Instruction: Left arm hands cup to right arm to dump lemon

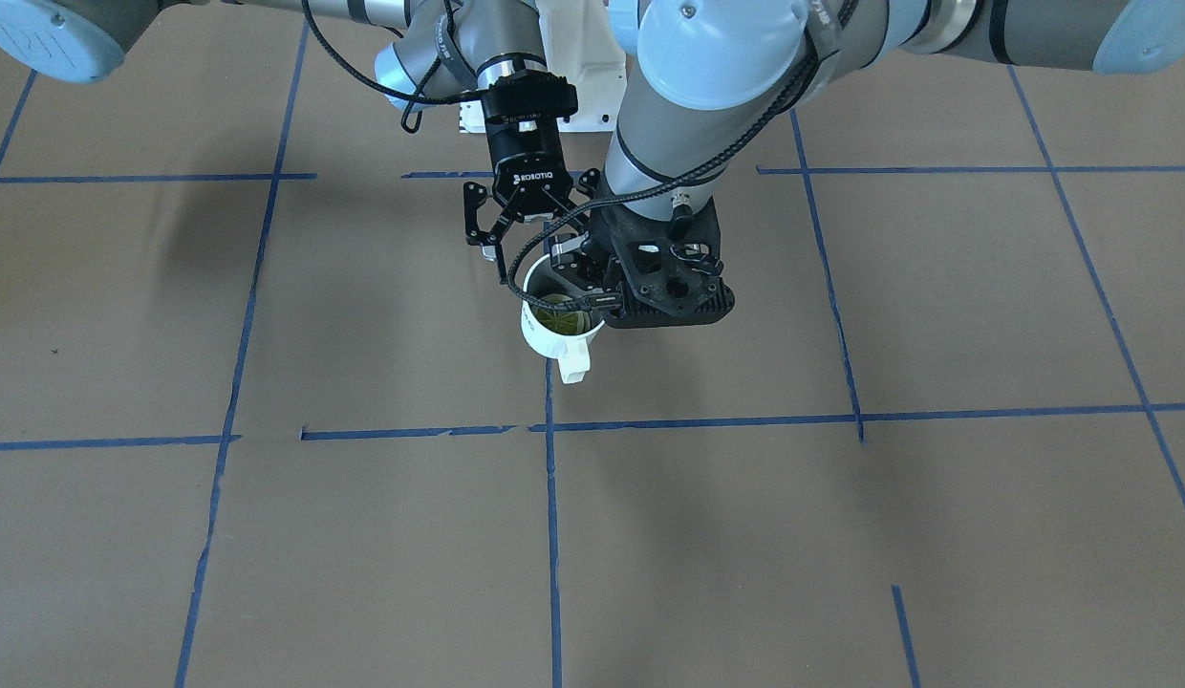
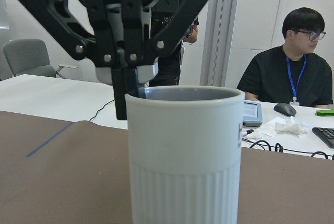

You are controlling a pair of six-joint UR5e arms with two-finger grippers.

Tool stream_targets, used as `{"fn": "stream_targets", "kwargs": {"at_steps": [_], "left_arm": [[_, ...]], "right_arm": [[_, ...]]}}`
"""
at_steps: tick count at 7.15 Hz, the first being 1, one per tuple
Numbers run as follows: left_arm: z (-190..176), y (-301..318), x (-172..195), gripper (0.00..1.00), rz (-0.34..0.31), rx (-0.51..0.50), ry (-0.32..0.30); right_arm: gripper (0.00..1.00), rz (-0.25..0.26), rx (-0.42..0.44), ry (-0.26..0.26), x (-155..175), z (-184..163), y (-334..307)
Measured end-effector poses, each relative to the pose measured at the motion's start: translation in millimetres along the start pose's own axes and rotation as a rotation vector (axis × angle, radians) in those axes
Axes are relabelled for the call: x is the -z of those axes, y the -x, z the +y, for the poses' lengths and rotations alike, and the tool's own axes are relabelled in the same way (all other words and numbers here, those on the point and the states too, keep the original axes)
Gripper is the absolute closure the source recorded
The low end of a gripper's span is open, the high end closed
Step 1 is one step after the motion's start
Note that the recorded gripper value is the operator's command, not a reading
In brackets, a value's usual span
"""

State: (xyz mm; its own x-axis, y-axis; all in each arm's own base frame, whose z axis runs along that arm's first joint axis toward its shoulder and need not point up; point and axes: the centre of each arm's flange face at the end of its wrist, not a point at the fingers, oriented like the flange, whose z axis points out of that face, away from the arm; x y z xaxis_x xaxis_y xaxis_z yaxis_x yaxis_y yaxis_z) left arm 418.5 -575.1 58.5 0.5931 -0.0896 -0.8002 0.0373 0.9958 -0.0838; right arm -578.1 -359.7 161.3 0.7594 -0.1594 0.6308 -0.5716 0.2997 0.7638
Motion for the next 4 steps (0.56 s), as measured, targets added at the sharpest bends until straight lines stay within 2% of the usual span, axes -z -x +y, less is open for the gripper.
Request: {"fn": "stream_targets", "kwargs": {"at_steps": [4], "left_arm": [[3.0,-1.4,-4.5,1.00,-0.002,-0.003,0.007]], "right_arm": [[0.01,0.001,0.008,0.019,-12.5,-2.5,-4.2]]}}
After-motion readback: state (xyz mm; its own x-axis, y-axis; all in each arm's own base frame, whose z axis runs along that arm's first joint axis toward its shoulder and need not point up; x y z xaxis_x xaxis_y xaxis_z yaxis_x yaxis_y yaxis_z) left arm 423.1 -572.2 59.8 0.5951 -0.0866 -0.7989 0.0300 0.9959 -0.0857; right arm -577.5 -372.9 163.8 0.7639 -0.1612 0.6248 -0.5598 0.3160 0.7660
